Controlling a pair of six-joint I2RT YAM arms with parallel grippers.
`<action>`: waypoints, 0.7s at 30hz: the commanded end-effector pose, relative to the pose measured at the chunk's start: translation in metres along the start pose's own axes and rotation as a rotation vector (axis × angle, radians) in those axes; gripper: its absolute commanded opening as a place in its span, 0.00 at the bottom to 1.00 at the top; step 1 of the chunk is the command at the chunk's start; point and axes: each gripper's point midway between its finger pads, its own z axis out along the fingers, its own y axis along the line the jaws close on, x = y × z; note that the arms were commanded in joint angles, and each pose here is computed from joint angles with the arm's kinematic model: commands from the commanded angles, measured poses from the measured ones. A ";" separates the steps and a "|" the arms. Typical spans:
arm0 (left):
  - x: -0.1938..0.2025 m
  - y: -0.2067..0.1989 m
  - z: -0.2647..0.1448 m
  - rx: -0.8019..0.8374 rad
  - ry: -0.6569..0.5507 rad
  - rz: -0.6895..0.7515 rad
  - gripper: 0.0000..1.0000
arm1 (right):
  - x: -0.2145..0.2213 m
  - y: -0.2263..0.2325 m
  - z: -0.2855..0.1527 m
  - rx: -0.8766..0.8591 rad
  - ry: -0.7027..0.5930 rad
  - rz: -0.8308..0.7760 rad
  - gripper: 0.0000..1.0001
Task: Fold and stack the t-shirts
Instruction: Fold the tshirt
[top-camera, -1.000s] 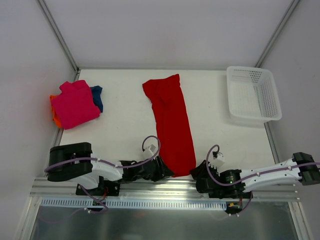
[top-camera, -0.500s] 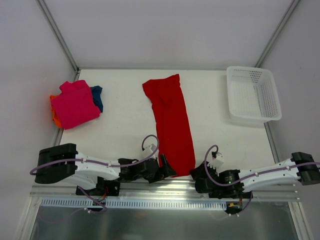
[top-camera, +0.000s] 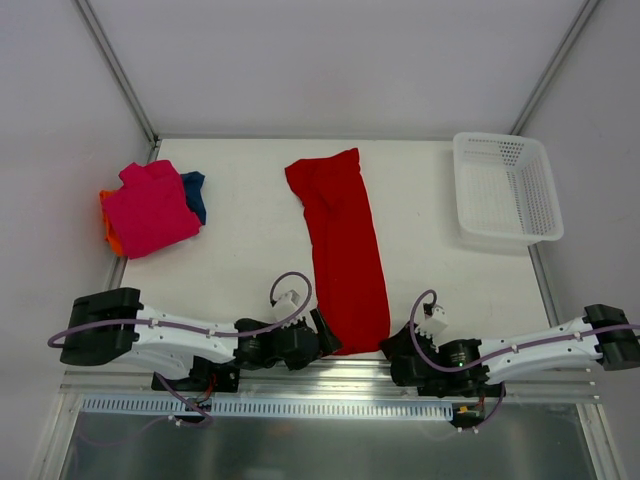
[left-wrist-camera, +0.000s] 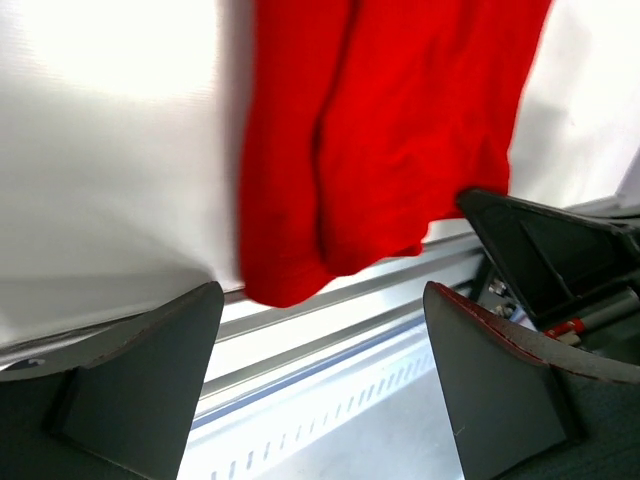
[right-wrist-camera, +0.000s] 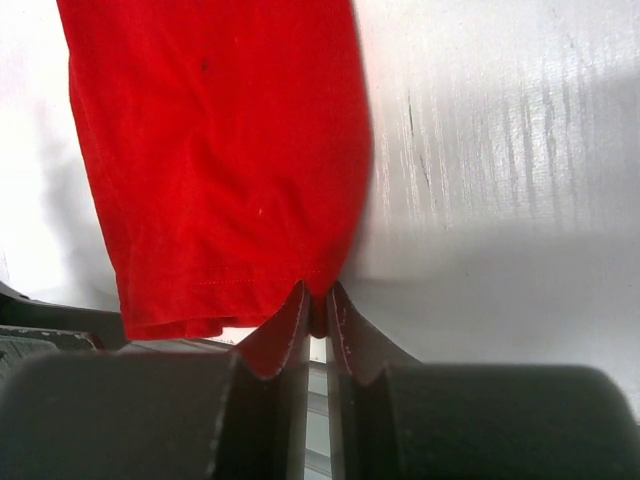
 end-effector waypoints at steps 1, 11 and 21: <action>-0.020 0.133 -0.025 -0.458 -0.052 0.197 0.86 | 0.008 -0.051 -0.001 0.144 0.065 -0.135 0.08; -0.037 0.154 -0.024 -0.552 -0.162 0.201 0.88 | 0.007 -0.052 0.000 0.132 0.064 -0.119 0.08; -0.040 0.158 -0.019 -0.541 -0.251 0.206 0.90 | 0.009 -0.053 0.001 0.132 0.069 -0.122 0.07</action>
